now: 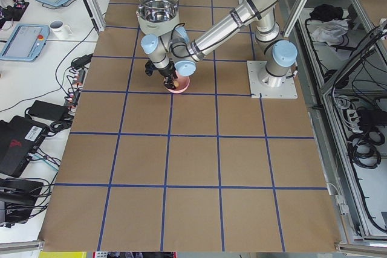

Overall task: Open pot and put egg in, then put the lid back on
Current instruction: 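Lift the glass lid aside with the right gripper while the left grasps the egg, then carry the brown egg with the left gripper over the open pot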

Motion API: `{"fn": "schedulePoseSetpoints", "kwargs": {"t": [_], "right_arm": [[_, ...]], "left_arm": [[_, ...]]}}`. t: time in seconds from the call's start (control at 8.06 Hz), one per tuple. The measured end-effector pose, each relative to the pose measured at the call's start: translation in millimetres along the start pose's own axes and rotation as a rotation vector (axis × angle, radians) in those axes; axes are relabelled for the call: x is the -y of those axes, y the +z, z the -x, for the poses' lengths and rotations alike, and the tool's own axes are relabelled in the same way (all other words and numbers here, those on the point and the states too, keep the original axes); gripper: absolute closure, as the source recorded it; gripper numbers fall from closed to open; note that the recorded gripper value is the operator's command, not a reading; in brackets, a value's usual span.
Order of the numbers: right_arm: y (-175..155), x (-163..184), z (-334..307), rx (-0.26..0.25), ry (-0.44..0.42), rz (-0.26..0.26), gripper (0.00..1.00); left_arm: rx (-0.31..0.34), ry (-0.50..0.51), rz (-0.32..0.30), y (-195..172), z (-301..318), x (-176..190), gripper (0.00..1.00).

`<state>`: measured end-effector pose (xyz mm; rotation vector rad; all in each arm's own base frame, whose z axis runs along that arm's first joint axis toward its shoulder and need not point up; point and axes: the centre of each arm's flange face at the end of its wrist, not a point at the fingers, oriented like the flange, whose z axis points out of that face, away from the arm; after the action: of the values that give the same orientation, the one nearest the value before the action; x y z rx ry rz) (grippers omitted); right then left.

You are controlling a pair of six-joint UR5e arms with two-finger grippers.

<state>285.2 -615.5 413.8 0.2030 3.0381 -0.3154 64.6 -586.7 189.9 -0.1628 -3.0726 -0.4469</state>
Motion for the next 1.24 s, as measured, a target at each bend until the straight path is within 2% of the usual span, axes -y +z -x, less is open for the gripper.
{"fn": "schedulePoseSetpoints", "kwargs": {"t": [0.25, 0.37, 0.5, 0.62, 0.87, 0.99, 1.24], "right_arm": [[-17.2, 16.3, -53.6, -0.020, -0.061, 0.036, 1.00], [-23.9, 22.1, -78.3, -0.029, -0.082, 0.052, 1.00], [-30.6, 26.8, -102.0, -0.037, -0.120, 0.063, 1.00], [-35.8, 31.8, -127.2, -0.044, -0.146, 0.079, 1.00], [-50.3, 38.2, -176.7, -0.050, -0.195, 0.108, 1.00], [-61.3, 37.9, -196.8, -0.051, -0.217, 0.115, 1.00], [-81.7, 34.4, -225.1, -0.043, -0.245, 0.118, 1.00]], "left_arm": [[0.001, 0.005, 0.002, 1.0, 0.2, 0.3, 0.55], [0.000, 0.006, 0.003, 1.5, 0.2, 0.5, 0.61], [-0.001, 0.007, 0.002, 1.5, 0.2, 0.6, 0.79], [-0.001, 0.010, 0.001, 1.2, 0.2, 0.7, 0.84], [0.004, 0.016, -0.011, -5.9, 0.0, -0.3, 0.84], [0.015, 0.016, -0.038, -21.0, -1.3, -3.3, 0.84], [0.046, 0.011, -0.118, -74.2, -12.0, -24.9, 0.84]]}}
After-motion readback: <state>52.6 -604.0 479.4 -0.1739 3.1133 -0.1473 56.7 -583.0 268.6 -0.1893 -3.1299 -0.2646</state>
